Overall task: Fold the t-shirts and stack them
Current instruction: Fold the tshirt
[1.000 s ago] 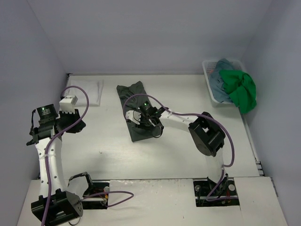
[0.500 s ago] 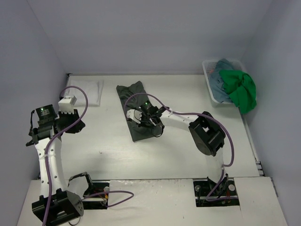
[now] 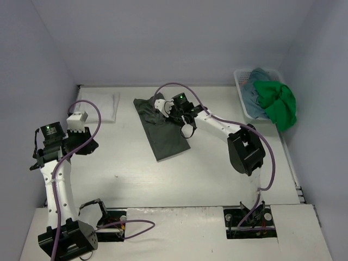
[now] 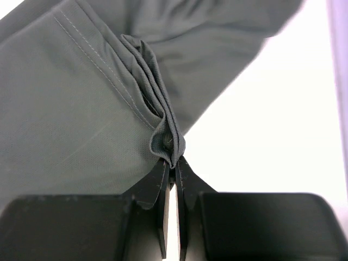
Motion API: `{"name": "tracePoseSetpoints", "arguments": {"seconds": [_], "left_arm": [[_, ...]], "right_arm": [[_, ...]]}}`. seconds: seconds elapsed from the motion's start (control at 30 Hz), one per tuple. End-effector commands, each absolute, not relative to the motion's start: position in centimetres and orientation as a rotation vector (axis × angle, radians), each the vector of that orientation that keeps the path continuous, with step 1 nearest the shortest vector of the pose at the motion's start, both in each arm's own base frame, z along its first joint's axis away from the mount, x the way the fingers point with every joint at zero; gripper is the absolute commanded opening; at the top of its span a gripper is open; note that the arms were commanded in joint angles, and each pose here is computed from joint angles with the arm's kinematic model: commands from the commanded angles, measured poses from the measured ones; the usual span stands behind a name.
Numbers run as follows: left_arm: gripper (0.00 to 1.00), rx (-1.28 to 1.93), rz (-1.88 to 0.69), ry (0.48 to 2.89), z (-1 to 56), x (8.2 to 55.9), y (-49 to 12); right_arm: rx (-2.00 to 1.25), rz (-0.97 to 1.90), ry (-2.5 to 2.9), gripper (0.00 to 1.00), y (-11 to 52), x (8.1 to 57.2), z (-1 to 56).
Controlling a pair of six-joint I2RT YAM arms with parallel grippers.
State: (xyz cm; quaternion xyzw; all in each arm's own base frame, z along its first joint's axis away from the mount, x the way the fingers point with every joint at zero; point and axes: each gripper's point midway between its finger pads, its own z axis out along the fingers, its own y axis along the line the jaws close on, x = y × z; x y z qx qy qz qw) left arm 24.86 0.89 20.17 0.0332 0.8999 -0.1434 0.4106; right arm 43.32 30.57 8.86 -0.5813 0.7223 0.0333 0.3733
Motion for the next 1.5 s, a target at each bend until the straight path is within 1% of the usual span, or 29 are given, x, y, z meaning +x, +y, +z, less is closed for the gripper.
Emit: {"name": "tracePoseSetpoints", "arguments": {"seconds": [0.0, 0.03, 0.1, 0.13, 0.17, 0.47, 0.57, 0.67, 0.7, 0.8, 0.87, 0.9, 0.97, 1.07, 1.13, 1.23, 1.27, 1.37, 1.47], "left_arm": [[0.11, 0.101, -0.374, 2.207, 21.5, 25.6, 0.7], [0.11, 0.098, -0.379, 2.208, 21.5, 25.6, 0.7], [0.11, 0.1, -0.38, 2.211, 21.4, 25.6, 0.7], [0.11, 0.102, -0.38, 2.21, 21.5, 25.6, 0.7], [0.11, 0.104, -0.378, 2.209, 21.5, 25.5, 0.7], [0.11, 0.106, -0.387, 2.209, 21.4, 25.6, 0.6], [0.11, 0.107, -0.39, 2.209, 21.4, 25.6, 0.5], [0.11, 0.11, -0.389, 2.207, 21.5, 25.5, 0.5], [0.11, 0.11, -0.392, 2.211, 21.3, 25.5, 0.5], [0.11, 0.115, -0.427, 2.214, 21.2, 25.5, 0.1], [0.11, 0.117, -0.458, 2.226, 20.9, 25.6, -0.1], [0.11, 0.124, -0.475, 2.221, 21.2, 25.7, -0.3], [0.11, 0.123, -0.498, 2.231, 21.1, 26.0, -0.4], [0.11, 0.122, -0.511, 2.244, 20.9, 26.3, -0.3], [0.11, 0.127, -0.516, 2.247, 20.8, 26.3, -0.4], [0.11, 0.132, -0.512, 2.253, 20.7, 26.4, -0.4], [0.11, 0.138, -0.518, 2.258, 20.6, 26.5, -0.5], [0.11, 0.152, -0.522, 2.271, 20.4, 26.7, -0.7], [0.11, 0.19, -0.518, 2.296, 20.2, 27.1, -1.2]], "right_arm": [[-1.431, 0.114, 1.778, 0.0, 32.0, 45.7, 11.1], [-1.437, 0.123, 1.791, 0.0, 32.2, 45.8, 10.3], [-1.423, 0.126, 1.799, 0.17, 32.6, 46.3, 10.1], [-1.429, 0.127, 1.817, 0.26, 32.6, 46.3, 9.1], [-1.427, 0.117, 1.826, 0.33, 32.6, 46.4, 8.8], [-1.443, 0.079, 1.877, 0.35, 31.6, 45.8, 6.6], [-1.377, 0.024, 1.887, 0.35, 31.1, 46.7, 7.4], [-1.249, -0.12, 1.868, 0.35, 30.2, 48.4, 9.4], [-1.186, -0.187, 1.844, 0.36, 29.8, 49.1, 10.8], [-1.119, -0.276, 1.839, 0.42, 29.4, 49.5, 11.9], [-1.079, -0.278, 1.839, 0.46, 29.2, 49.6, 12.9], [-1.06, -0.285, 1.837, 0.51, 28.9, 49.7, 13.5], [-1.027, -0.279, 1.828, 0.55, 28.9, 49.6, 14.8], [-1.003, -0.287, 1.821, 0.56, 28.5, 49.4, 16.3], [-1.009, -0.261, 1.817, 0.53, 28.6, 48.8, 17.1], [-1.067, -0.172, 1.83, 0.35, 29.4, 47.3, 16.6], [-1.074, -0.146, 1.838, 0.2, 29.6, 47.0, 16.4], [-1.126, -0.099, 1.862, 0.0, 30.4, 46.3, 14.8], [-1.175, -0.06, 1.891, 0.0, 30.8, 45.7, 13.2]]}}
